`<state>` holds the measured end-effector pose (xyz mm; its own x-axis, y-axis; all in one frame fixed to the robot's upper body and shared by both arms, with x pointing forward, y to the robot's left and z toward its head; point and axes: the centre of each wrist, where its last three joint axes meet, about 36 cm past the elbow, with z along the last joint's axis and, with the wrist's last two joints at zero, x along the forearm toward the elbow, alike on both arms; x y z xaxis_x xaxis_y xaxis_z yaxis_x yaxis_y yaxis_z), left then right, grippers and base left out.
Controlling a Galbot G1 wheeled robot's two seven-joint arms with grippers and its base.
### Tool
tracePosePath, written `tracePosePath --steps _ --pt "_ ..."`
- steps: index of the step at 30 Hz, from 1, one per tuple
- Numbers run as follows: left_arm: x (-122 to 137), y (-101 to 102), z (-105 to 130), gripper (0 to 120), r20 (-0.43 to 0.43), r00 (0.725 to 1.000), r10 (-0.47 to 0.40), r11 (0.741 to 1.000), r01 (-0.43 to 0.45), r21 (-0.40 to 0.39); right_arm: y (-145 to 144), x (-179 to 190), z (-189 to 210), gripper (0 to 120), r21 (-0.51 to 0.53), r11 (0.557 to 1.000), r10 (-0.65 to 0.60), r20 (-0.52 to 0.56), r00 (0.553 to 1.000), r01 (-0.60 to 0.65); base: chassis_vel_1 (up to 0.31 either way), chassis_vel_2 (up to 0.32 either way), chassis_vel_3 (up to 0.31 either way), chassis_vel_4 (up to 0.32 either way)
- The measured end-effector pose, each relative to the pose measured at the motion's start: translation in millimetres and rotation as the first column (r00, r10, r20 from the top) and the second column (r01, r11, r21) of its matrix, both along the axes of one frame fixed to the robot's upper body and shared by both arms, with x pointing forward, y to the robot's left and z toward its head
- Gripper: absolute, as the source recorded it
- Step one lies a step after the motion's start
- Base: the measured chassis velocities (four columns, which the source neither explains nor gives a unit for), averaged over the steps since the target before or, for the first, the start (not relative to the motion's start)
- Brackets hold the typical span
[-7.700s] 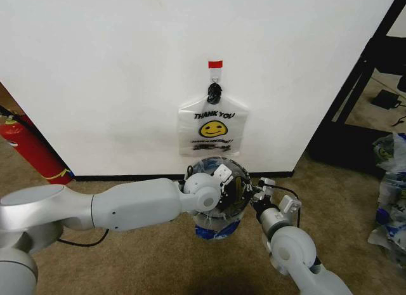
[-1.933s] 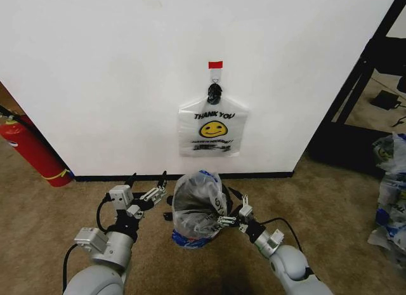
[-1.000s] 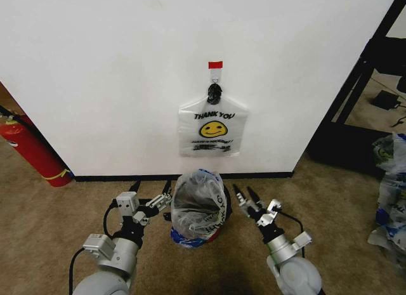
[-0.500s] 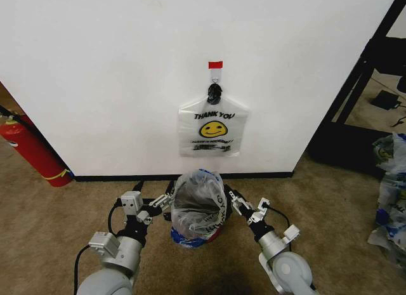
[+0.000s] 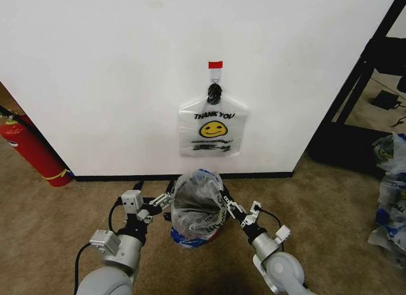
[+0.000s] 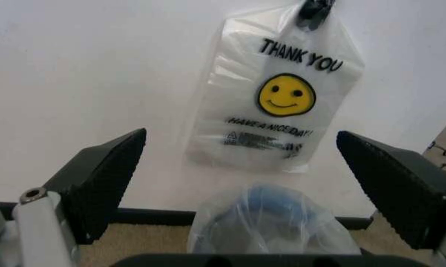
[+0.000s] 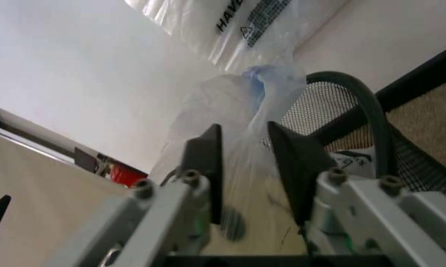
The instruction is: Pick up the garbage bag from the wall and place it over the trash bin.
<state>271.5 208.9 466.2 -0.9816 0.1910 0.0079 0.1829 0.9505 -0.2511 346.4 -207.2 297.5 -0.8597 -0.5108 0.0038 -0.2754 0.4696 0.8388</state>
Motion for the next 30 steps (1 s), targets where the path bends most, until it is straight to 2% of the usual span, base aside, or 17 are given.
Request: tracePosePath --steps 6,17,22,30 --pt "0 0 0 100 -0.001 1.000 0.006 1.000 -0.006 -0.004 3 -3 -1 0 0.000 1.000 0.006 -0.004 1.000 -0.006 0.000 0.000 0.000 0.000" --pt "-5 -3 -2 100 -0.012 1.000 0.002 1.000 -0.002 -0.004 0 -10 11 0 0.005 0.999 -0.045 0.021 0.999 0.045 0.000 0.000 0.000 0.000" --pt "-3 -8 -4 100 -0.037 0.999 -0.029 0.999 0.029 0.014 -20 -22 12 0 -0.044 0.995 -0.092 0.008 0.996 0.092 0.000 0.000 0.000 0.000" --pt "3 -11 -10 100 -0.056 0.997 -0.059 0.997 0.062 0.046 -28 -25 9 0 -0.106 0.983 -0.152 -0.031 0.988 0.148 0.000 0.000 0.000 0.000"
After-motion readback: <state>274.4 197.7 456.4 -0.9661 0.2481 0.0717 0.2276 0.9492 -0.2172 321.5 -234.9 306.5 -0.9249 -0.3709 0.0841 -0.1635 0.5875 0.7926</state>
